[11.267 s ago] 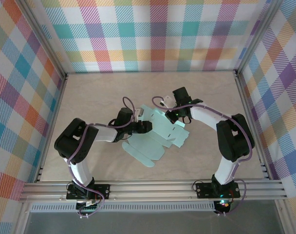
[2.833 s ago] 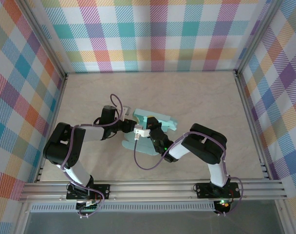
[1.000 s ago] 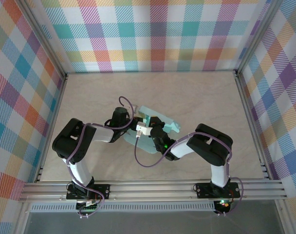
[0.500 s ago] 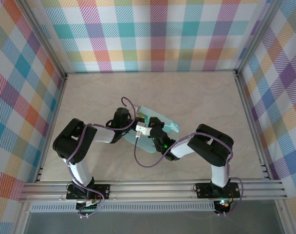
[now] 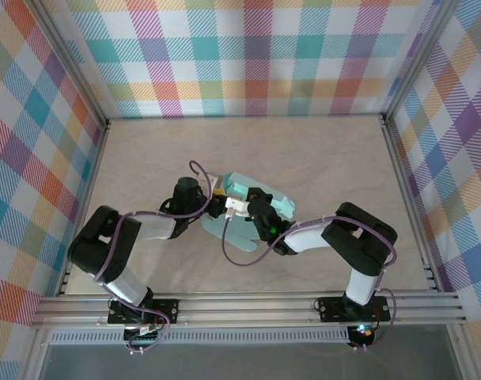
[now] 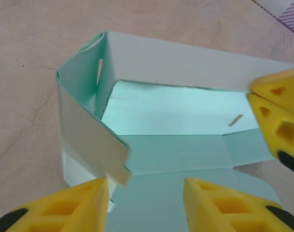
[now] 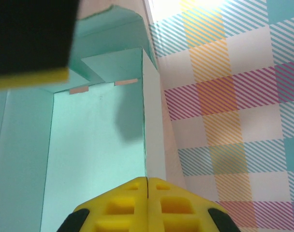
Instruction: Fold the paper box
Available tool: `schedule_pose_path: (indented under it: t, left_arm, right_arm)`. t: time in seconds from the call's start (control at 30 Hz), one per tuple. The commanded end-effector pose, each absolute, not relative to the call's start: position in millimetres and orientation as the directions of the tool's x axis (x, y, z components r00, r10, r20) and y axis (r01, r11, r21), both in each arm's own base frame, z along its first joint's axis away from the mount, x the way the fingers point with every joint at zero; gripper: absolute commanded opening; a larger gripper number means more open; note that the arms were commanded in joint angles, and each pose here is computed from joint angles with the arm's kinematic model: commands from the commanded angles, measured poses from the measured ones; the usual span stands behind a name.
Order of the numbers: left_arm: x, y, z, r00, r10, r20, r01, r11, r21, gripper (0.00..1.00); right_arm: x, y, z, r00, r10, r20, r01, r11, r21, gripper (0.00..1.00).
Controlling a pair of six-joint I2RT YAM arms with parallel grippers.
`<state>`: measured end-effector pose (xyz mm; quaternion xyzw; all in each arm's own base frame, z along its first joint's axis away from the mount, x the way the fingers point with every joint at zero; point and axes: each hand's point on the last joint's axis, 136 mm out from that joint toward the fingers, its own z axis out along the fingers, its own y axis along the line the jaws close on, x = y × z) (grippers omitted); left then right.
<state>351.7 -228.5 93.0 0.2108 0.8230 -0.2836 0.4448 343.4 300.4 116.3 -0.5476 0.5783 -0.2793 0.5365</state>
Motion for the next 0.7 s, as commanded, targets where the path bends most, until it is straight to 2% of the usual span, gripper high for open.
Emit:
schedule_pose_path:
  t: [0.0, 0.07, 0.17, 0.33, 0.53, 0.67]
  left_arm:
    - [344, -212, 101, -0.489, 0.124, -0.864, 0.62, 0.745, -0.244, 0.48]
    - [344, -200, 105, -0.486, 0.126, -0.865, 0.614, 0.754, -0.235, 0.52]
    - [352, -185, 118, -0.473, 0.037, -0.88, 0.588, 0.758, -0.284, 0.58]
    - [363, -180, 123, -0.505, 0.011, -0.863, 0.553, 0.772, -0.314, 0.67]
    - [375, -156, 115, -0.52, -0.087, -0.85, 0.398, 0.856, -0.331, 0.68]
    - [376, -162, 103, -0.576, -0.068, -0.814, 0.4, 0.846, -0.353, 0.67]
  right_arm:
    - [338, 302, 103, 0.212, -0.933, -0.291, -0.383, 0.194, -0.903, 0.0]
    - [337, 301, 103, 0.218, -0.932, -0.289, -0.387, 0.189, -0.902, 0.0]
    - [337, 299, 103, 0.23, -0.933, -0.279, -0.388, 0.175, -0.905, 0.0]
    - [330, 298, 105, 0.281, -0.927, -0.248, -0.38, 0.13, -0.916, 0.0]
    - [326, 293, 118, 0.304, -0.917, -0.259, -0.34, 0.15, -0.928, 0.0]
    - [322, 289, 119, 0.306, -0.917, -0.256, -0.34, 0.146, -0.929, 0.0]
